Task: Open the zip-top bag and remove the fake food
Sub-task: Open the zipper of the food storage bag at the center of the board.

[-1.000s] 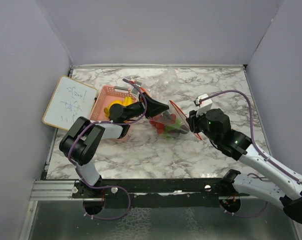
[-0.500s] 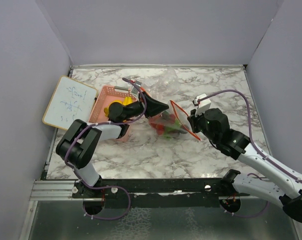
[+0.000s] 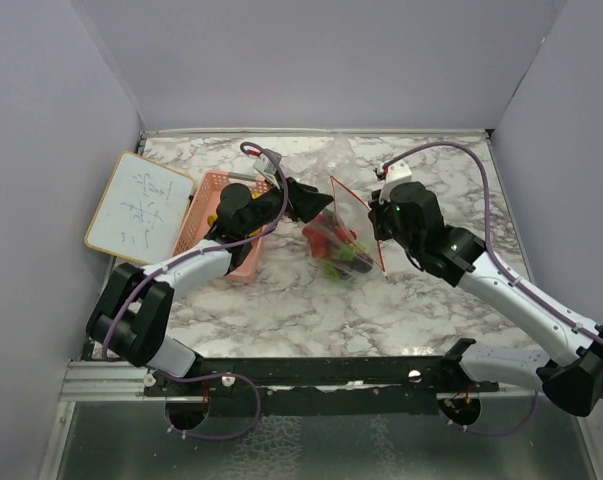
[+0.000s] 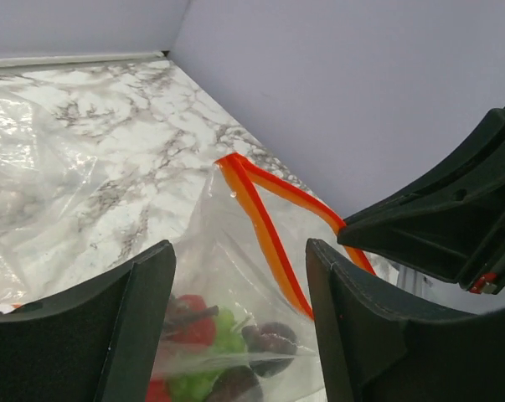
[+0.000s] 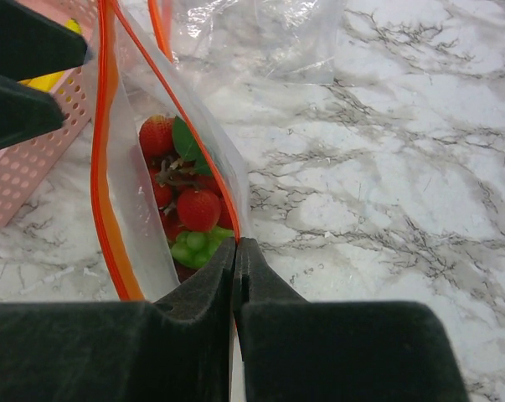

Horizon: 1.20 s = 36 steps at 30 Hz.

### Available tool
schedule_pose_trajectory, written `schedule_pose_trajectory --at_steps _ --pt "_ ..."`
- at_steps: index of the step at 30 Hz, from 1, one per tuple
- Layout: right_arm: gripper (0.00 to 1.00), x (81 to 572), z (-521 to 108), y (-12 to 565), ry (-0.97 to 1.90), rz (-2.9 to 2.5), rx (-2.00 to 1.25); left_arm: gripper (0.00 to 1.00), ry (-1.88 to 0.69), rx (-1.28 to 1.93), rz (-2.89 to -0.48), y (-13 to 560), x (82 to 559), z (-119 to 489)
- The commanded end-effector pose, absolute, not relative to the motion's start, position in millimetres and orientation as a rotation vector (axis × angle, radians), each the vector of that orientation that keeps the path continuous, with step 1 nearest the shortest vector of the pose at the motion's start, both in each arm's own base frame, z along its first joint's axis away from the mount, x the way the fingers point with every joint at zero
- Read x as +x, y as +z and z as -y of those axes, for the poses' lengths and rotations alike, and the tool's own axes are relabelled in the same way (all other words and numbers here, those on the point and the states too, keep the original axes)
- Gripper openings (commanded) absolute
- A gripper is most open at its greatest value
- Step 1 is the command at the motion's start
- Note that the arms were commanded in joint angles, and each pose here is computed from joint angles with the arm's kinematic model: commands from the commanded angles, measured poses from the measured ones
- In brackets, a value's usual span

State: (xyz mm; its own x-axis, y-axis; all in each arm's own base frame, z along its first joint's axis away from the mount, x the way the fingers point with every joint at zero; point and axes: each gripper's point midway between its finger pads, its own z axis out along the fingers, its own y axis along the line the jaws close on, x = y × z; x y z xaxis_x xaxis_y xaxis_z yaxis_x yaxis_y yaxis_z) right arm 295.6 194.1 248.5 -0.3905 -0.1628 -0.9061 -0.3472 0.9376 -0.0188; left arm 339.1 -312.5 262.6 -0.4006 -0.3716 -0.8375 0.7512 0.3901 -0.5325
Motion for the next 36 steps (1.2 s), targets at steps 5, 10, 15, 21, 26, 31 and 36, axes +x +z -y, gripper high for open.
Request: schedule_pose_trajectory --at_steps 5,10,15,21,26,31,36 --pt "0.02 321 -184 291 0.266 -1.974 -0.237 0.79 -0.947 0.106 -1.621 286 353 257" --pt "0.02 325 -165 331 0.182 -1.911 -0.183 0.79 -0.902 0.127 -1.573 313 338 243" --pt "0.02 323 -159 359 0.169 -1.854 -0.2 0.76 -0.92 0.168 -1.541 323 328 243" --pt "0.02 319 -187 326 0.293 -1.905 -0.298 0.71 -0.985 0.193 -1.554 316 324 253" --pt "0.02 311 -211 252 0.414 -2.026 -0.337 0.54 -1.057 0.221 -1.587 297 313 270" --pt "0.02 292 -238 220 0.637 -2.055 -0.349 0.52 -1.046 0.215 -1.654 262 301 278" --pt "0.02 288 -244 198 0.669 -2.087 -0.352 0.45 -1.044 0.223 -1.705 236 288 285"
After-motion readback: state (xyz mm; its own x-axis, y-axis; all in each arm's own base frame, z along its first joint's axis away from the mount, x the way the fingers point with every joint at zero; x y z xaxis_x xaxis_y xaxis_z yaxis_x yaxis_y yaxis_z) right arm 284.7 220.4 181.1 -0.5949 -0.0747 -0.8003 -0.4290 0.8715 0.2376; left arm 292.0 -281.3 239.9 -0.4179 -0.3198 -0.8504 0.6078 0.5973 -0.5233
